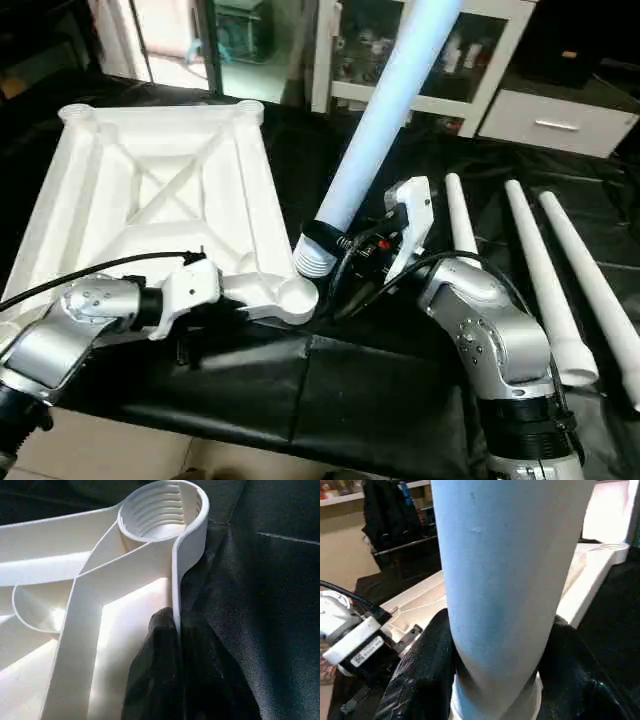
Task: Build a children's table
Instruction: Pick table leg, then insert table leg to table base
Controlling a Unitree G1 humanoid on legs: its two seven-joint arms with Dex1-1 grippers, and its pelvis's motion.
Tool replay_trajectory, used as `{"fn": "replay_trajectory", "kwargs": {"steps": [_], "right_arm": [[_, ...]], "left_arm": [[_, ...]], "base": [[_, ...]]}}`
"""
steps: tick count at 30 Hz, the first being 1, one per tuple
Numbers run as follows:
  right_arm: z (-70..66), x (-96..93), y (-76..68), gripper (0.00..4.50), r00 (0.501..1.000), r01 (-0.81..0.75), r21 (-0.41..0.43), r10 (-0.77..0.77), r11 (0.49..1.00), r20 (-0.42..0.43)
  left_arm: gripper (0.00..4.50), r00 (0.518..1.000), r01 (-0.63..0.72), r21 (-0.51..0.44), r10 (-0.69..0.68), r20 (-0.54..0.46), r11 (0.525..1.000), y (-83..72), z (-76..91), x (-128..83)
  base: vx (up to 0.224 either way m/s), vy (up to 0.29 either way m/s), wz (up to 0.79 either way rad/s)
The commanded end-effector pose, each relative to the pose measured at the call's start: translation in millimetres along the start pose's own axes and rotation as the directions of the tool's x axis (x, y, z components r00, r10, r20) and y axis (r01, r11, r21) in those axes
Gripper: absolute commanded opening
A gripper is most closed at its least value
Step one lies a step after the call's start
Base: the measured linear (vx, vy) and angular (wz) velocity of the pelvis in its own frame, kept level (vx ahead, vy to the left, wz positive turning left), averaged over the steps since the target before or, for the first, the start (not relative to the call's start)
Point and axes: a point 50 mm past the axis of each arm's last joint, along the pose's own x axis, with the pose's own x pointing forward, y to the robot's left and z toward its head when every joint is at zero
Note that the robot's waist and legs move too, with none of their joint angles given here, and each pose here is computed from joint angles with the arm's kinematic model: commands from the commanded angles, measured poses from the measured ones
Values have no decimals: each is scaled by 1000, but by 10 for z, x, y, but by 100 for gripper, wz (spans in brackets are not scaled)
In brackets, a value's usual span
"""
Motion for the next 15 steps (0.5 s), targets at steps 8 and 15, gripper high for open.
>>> {"fn": "replay_trajectory", "kwargs": {"steps": [8,15], "right_arm": [[-151,-75,-16,189,992,-31,36,36,999,-124],[-329,40,-38,189,979,-57,32,62,998,-192]], "left_arm": [[1,993,114,-11,-114,12,993,-212,-24,247],[1,993,121,-42,-121,8,992,-190,-41,256]], "base": [[0,0,0],[0,0,0]]}}
